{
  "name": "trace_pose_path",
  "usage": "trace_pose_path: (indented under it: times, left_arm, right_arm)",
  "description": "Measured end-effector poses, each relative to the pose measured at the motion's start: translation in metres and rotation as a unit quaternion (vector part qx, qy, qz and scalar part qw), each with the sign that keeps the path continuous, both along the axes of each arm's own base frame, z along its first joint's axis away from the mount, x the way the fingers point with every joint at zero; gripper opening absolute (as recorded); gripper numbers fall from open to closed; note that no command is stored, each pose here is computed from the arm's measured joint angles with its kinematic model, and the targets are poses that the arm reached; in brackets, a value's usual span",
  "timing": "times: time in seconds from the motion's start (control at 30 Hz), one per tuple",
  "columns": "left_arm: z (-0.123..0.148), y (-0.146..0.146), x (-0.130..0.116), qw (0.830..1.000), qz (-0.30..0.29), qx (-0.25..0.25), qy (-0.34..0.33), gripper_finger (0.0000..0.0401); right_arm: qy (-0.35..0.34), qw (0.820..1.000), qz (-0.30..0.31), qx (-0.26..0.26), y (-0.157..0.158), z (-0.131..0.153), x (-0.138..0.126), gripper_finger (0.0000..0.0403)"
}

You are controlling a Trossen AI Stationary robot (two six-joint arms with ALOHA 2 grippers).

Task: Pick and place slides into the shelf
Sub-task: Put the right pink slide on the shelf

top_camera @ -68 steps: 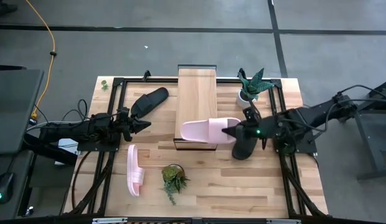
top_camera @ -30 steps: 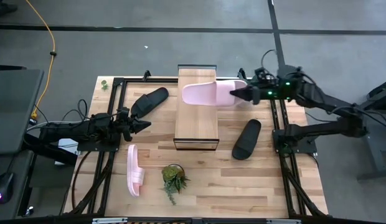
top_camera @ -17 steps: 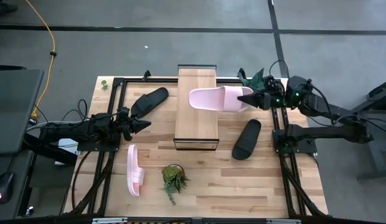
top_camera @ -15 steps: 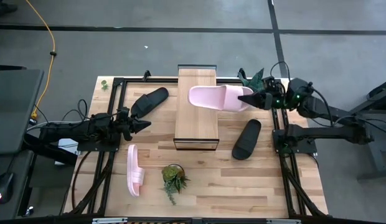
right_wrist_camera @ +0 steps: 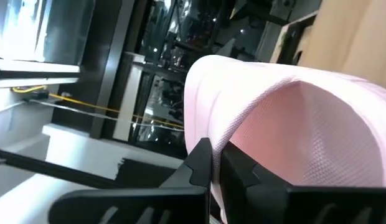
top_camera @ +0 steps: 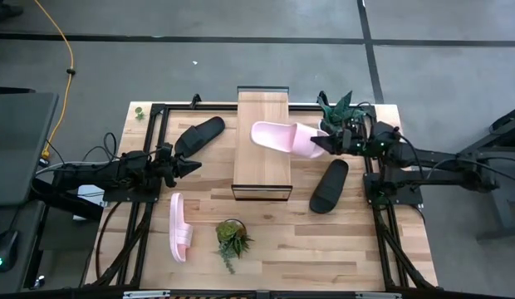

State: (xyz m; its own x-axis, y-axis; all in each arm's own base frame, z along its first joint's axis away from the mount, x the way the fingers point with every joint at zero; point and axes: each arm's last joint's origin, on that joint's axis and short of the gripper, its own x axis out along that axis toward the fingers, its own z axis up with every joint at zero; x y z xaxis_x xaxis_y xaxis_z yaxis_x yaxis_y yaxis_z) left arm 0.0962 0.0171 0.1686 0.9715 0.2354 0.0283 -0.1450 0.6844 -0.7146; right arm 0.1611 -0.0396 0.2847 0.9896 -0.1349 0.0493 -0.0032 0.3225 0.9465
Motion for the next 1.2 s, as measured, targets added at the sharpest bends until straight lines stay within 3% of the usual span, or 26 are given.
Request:
trace_pose_path:
  times: [0.73,1.2]
  left_arm:
    - [0.0,0.0,0.0,1.0,0.0,0.001,0.0,0.0001]
    - [0.0,-0.001,0.0,1.0,-0.02,0.002,0.003,0.0001]
  right_arm:
    - [0.046,0.993,0.006,0.11,0.025,-0.03,0.045,0.0]
    - [0.08,0.99,0.04,0.105,0.027,-0.052,0.069,0.0]
